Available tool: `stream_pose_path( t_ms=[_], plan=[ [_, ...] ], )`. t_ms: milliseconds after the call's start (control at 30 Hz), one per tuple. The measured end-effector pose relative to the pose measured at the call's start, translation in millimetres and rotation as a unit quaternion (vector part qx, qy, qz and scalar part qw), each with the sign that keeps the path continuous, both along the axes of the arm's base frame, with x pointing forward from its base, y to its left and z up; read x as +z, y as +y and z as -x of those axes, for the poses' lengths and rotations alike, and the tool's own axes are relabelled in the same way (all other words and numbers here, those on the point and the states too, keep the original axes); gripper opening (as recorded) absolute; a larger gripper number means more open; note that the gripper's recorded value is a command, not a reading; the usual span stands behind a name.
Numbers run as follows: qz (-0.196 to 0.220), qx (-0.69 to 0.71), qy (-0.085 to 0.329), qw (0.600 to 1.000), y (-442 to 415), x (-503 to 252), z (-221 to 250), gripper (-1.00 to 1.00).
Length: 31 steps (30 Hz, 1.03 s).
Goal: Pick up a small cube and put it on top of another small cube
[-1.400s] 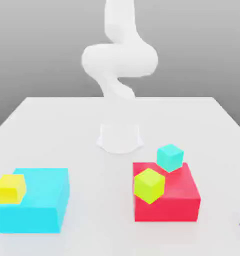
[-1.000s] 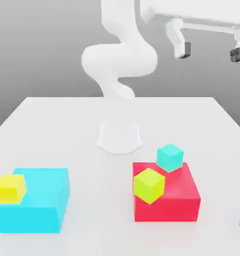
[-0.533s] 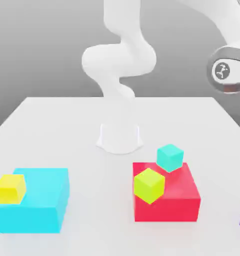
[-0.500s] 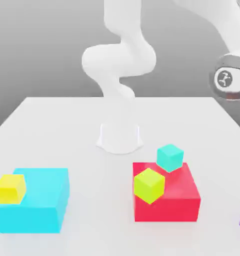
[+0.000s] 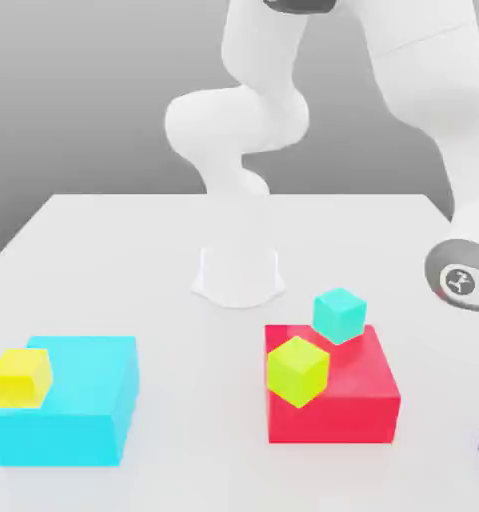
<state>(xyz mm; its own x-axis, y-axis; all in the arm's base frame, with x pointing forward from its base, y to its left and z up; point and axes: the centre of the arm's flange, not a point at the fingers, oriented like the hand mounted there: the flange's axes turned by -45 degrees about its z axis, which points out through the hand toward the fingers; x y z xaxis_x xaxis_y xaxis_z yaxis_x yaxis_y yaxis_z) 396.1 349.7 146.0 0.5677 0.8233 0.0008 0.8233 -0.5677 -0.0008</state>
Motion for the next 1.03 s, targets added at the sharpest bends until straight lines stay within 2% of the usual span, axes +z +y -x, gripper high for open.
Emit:
stream_pose_path(
  t_ms=[133,400,700,800,933,967,1033],
  plan=[
    [0.003,-0.006,-0.001,1.0,-7.9,50.3,-2.1,-1.0],
    [0.027,-0.118,-0.012,0.993,-128.3,120.0,-25.1,-1.0],
    [0.013,-0.236,-0.004,0.972,-245.6,178.5,3.6,-1.0],
    [0.001,-0.265,0.0,0.964,-271.2,178.5,15.7,-1.0],
    [0.0,-0.27,0.001,0.963,-275.6,133.1,17.9,-1.0],
    [0.0,-0.27,0.001,0.963,-275.9,126.7,18.5,1.0],
    [0.0,-0.27,0.001,0.963,-275.9,126.7,18.5,1.0]
  ],
)
